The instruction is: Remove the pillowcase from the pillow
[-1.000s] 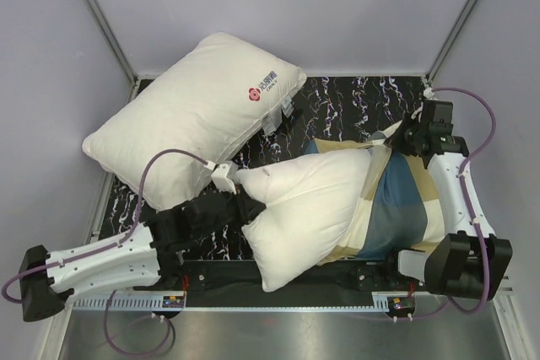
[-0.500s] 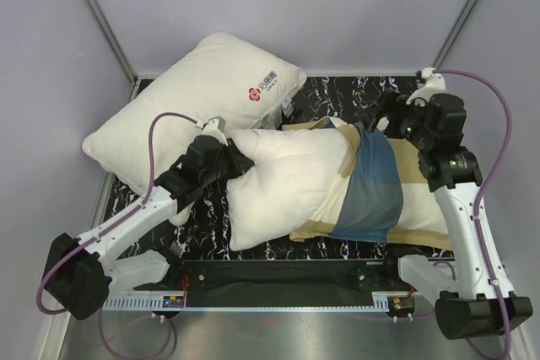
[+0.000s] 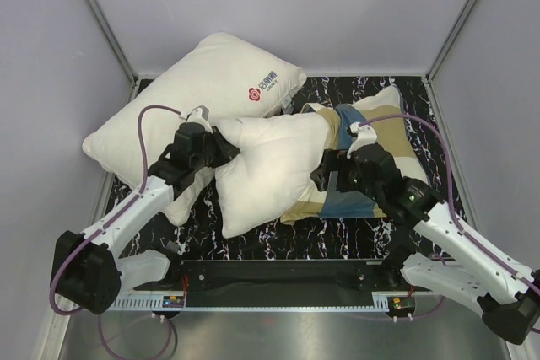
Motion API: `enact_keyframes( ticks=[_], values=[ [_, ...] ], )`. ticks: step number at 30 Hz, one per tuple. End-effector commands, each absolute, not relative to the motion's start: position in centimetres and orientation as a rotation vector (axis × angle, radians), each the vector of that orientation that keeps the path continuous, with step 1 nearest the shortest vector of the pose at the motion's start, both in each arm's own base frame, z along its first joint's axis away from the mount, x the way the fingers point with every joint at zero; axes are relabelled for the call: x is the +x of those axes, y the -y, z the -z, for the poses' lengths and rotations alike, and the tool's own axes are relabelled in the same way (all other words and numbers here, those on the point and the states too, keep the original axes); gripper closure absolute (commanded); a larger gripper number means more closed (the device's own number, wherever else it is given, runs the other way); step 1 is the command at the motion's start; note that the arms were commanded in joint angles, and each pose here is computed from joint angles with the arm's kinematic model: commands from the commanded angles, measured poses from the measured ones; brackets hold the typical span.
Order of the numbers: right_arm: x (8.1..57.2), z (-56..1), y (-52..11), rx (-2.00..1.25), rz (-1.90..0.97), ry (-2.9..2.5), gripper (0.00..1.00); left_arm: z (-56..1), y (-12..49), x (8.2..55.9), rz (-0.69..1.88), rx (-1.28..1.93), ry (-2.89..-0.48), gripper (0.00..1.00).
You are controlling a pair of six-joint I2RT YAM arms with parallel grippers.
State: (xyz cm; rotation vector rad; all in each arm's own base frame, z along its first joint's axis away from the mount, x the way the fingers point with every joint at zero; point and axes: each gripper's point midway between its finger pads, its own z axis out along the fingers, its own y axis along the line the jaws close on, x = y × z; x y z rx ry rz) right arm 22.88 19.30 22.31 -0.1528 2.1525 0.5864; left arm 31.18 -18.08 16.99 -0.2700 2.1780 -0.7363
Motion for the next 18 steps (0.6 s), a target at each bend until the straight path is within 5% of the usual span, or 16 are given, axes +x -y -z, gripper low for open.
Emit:
enact_keyframes(
  ticks=[1, 13, 17, 18],
  values=[
    [23.1, -21.6, -17.2, 0.035, -0.492, -2.125, 0.01, -20.5, 16.6, 33.3, 0.691, -0.280, -2.029, 1.00],
    [26.7, -16.3, -17.4, 0.141, -0.349, -2.099, 0.04, -19.0, 16.1, 32.0, 0.668, -0.246, -2.061, 1.00],
    [27.2, -14.9, -18.3, 0.154, -0.373, -2.115, 0.56, -18.4, 16.1, 31.4, 0.666, -0.191, -2.067, 1.00],
    [27.2, -14.6, -18.3, 0.156, -0.371, -2.122, 0.78, -18.7, 16.1, 31.3, 0.665, -0.172, -2.059, 0.95]
  ],
)
